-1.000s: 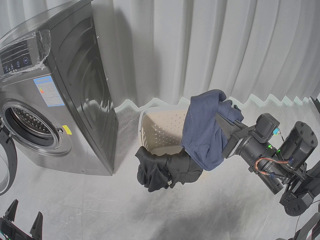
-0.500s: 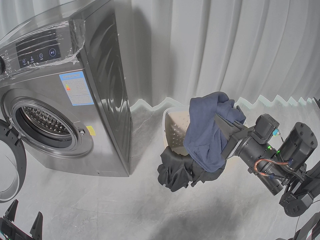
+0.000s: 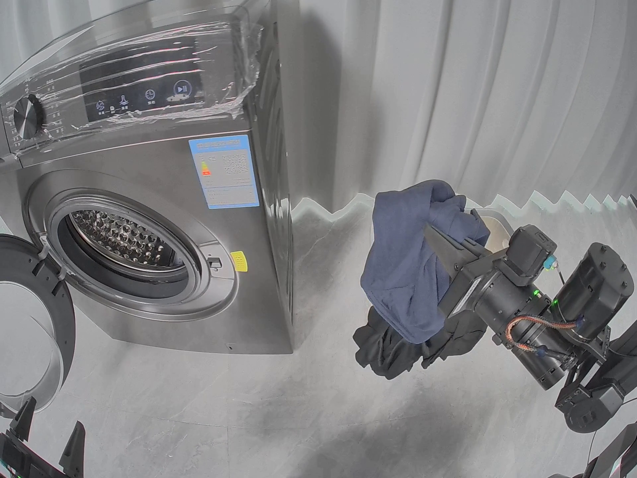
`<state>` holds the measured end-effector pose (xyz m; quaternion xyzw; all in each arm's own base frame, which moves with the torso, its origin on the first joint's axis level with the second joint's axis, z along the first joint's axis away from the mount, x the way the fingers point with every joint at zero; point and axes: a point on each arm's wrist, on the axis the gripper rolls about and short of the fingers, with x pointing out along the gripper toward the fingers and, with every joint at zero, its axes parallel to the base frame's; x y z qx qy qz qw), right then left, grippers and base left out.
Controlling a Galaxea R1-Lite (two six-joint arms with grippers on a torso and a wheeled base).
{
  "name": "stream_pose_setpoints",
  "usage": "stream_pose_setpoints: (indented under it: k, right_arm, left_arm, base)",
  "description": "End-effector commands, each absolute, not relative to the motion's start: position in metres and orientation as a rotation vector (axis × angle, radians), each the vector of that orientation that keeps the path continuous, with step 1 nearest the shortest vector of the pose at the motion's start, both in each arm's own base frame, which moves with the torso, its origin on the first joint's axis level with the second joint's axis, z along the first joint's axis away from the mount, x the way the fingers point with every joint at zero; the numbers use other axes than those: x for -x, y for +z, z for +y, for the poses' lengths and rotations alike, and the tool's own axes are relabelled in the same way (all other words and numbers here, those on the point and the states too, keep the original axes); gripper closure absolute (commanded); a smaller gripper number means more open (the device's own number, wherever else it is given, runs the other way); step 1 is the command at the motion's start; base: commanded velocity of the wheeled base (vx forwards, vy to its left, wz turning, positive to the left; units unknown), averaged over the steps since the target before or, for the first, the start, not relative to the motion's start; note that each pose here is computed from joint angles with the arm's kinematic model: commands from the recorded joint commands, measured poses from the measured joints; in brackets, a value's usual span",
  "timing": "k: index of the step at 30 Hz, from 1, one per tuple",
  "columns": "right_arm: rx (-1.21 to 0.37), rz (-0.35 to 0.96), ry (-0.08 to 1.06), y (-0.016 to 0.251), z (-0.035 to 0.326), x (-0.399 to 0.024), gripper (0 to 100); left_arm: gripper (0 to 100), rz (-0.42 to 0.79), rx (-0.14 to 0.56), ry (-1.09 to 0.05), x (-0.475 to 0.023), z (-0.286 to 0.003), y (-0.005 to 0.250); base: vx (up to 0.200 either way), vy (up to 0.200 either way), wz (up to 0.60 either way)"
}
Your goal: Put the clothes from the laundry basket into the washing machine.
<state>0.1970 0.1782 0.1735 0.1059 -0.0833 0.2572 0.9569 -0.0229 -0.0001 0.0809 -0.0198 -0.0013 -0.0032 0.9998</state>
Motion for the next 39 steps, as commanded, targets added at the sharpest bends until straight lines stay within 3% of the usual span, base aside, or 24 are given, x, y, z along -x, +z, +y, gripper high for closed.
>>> stream_pose_setpoints:
  k: [1, 7, 22, 31, 39]
  right_arm:
    - [-0.218, -0.173, 0.523, 0.1744, 0.1787, -0.1973, 100]
    - [-0.219, -0.173, 0.523, 0.1745, 0.1781, -0.1967, 100]
    - [-0.218, -0.166, 0.518, 0.1721, 0.1770, -0.1973, 100]
    - [-0.217, -0.164, 0.517, 0.1717, 0.1766, -0.1974, 100]
    - [-0.219, -0.167, 0.518, 0.1722, 0.1770, -0.1973, 100]
  left_arm:
    - [0, -0.001, 0.040, -0.006, 0.0228, -0.0001, 0.0761]
    - [0, -0.001, 0.040, -0.006, 0.0228, -0.0001, 0.0761]
    - [0, -0.001, 0.041, -0.006, 0.0228, -0.0001, 0.0761]
    - [0, -0.001, 0.040, -0.006, 0.0228, -0.0001, 0.0761]
    - [0, -0.001, 0.041, -0.006, 0.0228, -0.0001, 0.0761]
  base:
    - [0.000, 0.200, 0.00]
    - [0.000, 0.000, 0.00]
    - [-0.200, 0.000, 0.00]
    - [0.000, 0.000, 0.00]
    - [0.000, 0.200, 0.00]
